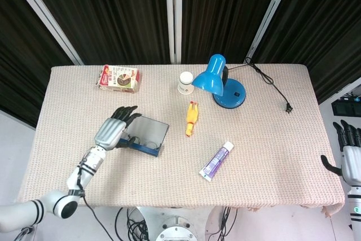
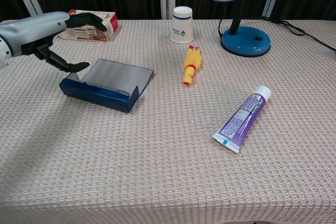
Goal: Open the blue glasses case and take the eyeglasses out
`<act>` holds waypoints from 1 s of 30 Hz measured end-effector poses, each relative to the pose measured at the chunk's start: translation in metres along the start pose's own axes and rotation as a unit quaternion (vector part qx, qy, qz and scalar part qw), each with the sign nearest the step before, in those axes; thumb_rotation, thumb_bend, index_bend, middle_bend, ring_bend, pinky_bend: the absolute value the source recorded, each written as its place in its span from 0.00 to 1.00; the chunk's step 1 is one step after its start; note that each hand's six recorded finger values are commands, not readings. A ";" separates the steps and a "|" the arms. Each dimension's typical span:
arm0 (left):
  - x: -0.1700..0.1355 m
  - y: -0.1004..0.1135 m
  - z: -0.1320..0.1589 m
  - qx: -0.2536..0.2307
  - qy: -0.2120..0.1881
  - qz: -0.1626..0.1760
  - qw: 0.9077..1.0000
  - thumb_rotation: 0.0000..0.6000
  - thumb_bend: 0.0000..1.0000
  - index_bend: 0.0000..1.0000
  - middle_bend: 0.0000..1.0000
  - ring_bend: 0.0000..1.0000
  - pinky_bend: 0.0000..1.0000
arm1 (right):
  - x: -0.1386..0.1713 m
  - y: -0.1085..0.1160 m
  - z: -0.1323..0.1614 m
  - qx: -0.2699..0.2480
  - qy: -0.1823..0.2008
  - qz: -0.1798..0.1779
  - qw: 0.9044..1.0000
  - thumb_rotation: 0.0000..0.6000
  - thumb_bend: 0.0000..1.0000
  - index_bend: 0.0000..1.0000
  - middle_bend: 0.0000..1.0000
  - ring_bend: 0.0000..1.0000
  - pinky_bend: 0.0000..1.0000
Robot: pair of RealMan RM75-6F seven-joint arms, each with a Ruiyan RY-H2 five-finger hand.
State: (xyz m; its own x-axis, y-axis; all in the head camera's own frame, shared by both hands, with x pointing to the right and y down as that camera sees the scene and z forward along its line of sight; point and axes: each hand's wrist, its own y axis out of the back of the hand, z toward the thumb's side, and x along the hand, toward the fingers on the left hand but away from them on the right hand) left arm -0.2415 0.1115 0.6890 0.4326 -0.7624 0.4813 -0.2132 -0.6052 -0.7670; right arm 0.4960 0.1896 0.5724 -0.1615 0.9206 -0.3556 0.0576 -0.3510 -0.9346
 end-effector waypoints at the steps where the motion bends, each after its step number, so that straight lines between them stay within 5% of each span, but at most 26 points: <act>1: -0.006 0.000 0.001 -0.002 -0.002 -0.006 1.000 1.00 0.35 0.18 0.00 0.00 0.00 | 0.000 0.000 0.001 0.000 0.001 0.000 1.000 1.00 0.22 0.00 0.00 0.00 0.00; 10: -0.041 -0.021 0.013 -0.018 -0.024 -0.079 0.996 1.00 0.37 0.19 0.00 0.00 0.00 | 0.001 0.001 0.006 0.000 0.008 0.000 1.000 1.00 0.22 0.00 0.00 0.00 0.00; 21: -0.029 -0.045 0.039 0.012 -0.062 -0.109 0.992 1.00 0.47 0.19 0.00 0.00 0.00 | 0.001 -0.001 0.006 -0.003 0.008 0.003 1.000 1.00 0.22 0.00 0.00 0.00 0.00; 30: -0.021 -0.055 0.041 0.032 -0.055 -0.140 0.988 1.00 0.51 0.21 0.00 0.00 0.00 | 0.000 -0.002 0.001 -0.005 0.004 0.005 1.000 1.00 0.22 0.00 0.00 0.00 0.00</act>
State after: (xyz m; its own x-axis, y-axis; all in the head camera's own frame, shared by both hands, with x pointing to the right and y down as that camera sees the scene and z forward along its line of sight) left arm -0.2029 0.1705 0.7036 0.5607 -0.5347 0.6322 -0.0168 -0.7707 -0.6369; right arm 0.4947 0.1904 0.5739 -0.1522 0.9188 -0.3641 0.0685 -0.3577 -0.9313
